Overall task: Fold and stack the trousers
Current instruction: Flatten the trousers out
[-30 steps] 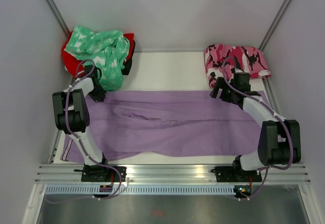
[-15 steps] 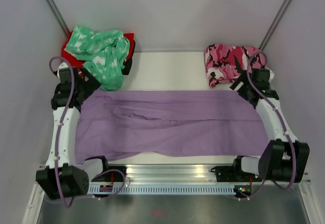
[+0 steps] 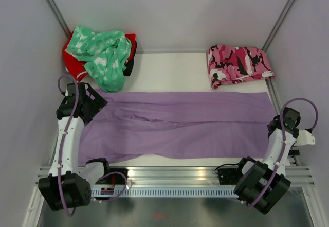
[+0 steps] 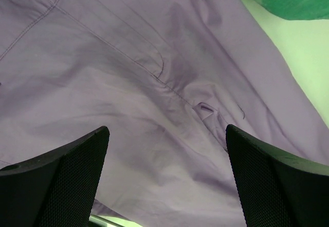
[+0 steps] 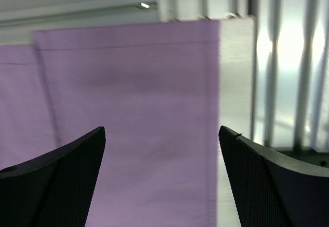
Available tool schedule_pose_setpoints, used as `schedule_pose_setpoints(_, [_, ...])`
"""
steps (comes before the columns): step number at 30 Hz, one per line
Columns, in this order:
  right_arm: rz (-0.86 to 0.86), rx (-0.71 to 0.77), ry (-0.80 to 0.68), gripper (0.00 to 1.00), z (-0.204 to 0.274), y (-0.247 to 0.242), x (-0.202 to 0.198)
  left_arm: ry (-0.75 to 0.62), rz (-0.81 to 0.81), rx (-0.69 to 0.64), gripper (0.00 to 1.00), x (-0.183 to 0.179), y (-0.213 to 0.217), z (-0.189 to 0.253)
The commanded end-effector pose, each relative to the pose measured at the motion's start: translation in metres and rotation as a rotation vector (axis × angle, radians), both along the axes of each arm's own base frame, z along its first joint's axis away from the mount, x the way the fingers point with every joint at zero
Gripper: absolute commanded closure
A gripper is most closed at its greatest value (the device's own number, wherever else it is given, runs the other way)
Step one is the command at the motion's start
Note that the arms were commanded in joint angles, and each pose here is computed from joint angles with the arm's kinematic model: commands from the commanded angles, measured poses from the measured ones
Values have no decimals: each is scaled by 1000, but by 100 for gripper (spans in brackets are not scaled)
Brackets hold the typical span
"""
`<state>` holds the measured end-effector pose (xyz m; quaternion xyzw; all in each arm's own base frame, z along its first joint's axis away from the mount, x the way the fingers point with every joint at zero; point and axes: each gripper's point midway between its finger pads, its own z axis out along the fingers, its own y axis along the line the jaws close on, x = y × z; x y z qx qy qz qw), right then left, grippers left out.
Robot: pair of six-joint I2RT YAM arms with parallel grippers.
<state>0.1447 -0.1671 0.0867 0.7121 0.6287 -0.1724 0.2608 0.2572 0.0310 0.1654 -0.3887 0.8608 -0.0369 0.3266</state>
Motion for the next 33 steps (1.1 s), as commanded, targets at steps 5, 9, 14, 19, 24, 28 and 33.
schedule_pose_setpoints(5, [-146, 59, 50, 7, -30, 17, -31, 43, -28, -39, 0, -3, -7, -12])
schedule_pose_setpoints(9, [-193, 42, 5, 9, -44, 13, -27, 47, -27, -52, 0, -6, -10, -17])
schedule_pose_setpoints(14, [-228, 0, 55, 10, -46, 4, -38, 45, 12, -42, 0, -11, -6, -18])
schedule_pose_setpoints(19, [-263, 62, 118, 9, -66, 9, -50, 47, 34, -43, 0, -14, -5, -23])
schedule_pose_setpoints(24, [-304, 110, 77, 14, -79, 14, -46, 59, 51, -47, 0, -17, -4, -28])
schedule_pose_setpoints(28, [-280, 53, 98, 40, -74, 2, -47, 62, 78, -41, 0, -22, -1, -27])
schedule_pose_setpoints(33, [-246, 63, 114, 85, -79, 1, -45, 69, 166, -89, 0, -29, -1, -30])
